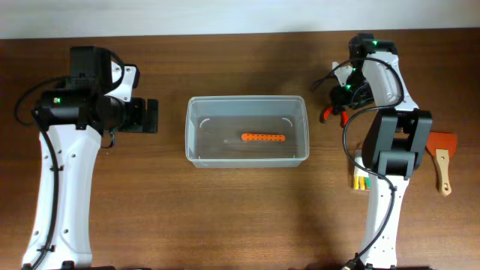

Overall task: Pack container
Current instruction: 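Close the right gripper on the cutters' handles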

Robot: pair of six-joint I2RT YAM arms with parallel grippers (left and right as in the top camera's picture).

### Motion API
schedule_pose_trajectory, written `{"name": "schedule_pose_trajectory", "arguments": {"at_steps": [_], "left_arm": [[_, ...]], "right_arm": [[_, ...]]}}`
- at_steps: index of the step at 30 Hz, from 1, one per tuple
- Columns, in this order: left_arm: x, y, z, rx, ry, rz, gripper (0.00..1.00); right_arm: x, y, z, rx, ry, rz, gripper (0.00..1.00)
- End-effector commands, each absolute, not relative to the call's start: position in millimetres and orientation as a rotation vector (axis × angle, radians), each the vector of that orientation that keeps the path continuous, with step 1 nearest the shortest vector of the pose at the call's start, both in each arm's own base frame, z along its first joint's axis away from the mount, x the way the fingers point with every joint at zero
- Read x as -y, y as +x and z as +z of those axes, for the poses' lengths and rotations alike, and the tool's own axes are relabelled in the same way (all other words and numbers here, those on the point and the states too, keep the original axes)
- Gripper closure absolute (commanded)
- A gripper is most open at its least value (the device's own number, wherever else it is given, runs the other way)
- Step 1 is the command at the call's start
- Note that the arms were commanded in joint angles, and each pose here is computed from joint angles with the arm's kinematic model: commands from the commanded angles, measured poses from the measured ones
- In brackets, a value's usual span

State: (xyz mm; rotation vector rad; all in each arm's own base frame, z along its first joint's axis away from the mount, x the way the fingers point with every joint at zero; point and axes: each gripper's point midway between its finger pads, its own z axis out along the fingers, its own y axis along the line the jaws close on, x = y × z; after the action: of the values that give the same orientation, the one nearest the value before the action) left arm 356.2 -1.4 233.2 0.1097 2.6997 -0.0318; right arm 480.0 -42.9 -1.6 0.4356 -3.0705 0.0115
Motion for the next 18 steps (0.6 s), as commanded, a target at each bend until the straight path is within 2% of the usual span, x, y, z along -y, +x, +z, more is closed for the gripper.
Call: {"name": "schedule_pose_trajectory", "arguments": {"at_steps": [1,7,11,18], "left_arm": [[-0.4,358.9,238.9,-2.684,0.107,-0.024,0.01],[-0.4,358.9,238.9,-2.684,0.108,-0.024,0.01],[-0.4,358.9,238.9,-2.684,0.107,-0.024,0.01],[-0.4,358.9,238.9,-2.684,0.107,-0.024,0.01]], "right_arm": [[36.4,467.0,-27.5,3.002,0.433,-0.016,0.52],[37.0,465.9,-27.4,2.998,0.432,-0.012,0.55],[36.8,464.0,-27.2,2.99,0.431,-0.014,0.65],[41.0,461.0,-26.7,2.978,0.4,0.022,0.75]]}}
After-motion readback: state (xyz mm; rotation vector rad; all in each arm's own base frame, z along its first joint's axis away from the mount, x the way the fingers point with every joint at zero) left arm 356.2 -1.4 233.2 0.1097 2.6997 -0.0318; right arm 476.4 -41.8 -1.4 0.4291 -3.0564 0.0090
